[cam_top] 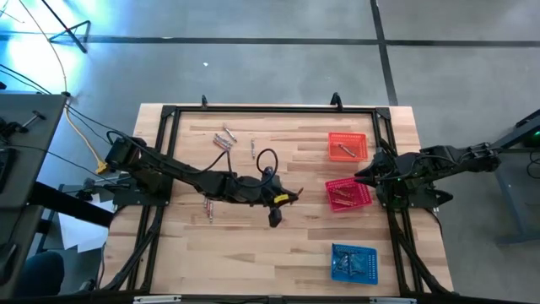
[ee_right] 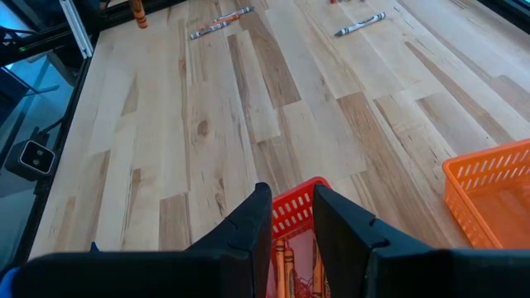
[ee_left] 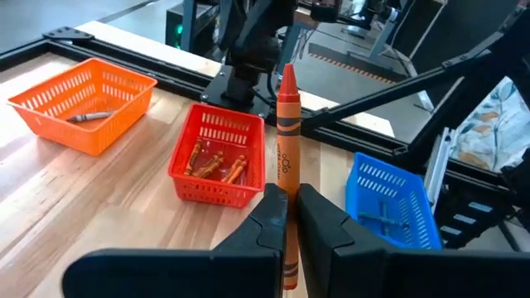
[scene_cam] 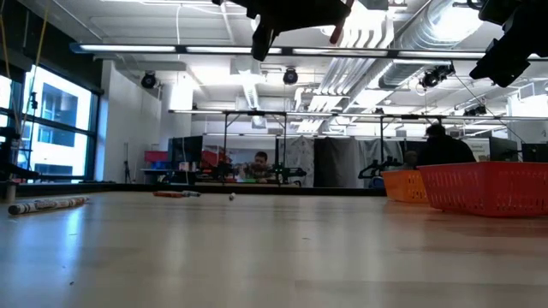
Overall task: Sort crayons
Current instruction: Put the orange crayon into the red bin
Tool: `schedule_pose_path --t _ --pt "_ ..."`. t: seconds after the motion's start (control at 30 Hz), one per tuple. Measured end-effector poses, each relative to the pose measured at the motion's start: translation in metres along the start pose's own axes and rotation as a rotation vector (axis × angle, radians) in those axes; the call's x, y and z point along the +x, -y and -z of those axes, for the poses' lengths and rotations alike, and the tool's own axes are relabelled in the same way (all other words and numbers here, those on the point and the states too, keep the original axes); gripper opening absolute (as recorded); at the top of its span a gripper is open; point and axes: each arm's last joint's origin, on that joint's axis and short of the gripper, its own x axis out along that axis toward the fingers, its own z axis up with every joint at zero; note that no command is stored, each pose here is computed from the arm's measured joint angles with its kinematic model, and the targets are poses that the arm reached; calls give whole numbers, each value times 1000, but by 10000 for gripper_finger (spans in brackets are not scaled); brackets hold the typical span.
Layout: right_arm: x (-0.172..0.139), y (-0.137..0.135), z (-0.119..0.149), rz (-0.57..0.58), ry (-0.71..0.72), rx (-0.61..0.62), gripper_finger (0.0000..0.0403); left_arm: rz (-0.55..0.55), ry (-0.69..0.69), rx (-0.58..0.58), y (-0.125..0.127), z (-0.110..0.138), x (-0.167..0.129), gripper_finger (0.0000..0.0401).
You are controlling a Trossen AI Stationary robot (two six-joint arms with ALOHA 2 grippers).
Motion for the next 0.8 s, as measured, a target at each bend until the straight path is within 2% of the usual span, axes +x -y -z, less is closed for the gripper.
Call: schedule_pose_path --t 0.37,0.53,0.8 --pt "0 0 0 0 0 0 84 5 -1 12 1 0 0 9" --pt "0 0 0 0 0 0 84 12 -3 -33 3 1 -1 10" --pt "0 0 0 0 0 0 84 22 -8 28 7 4 -1 10"
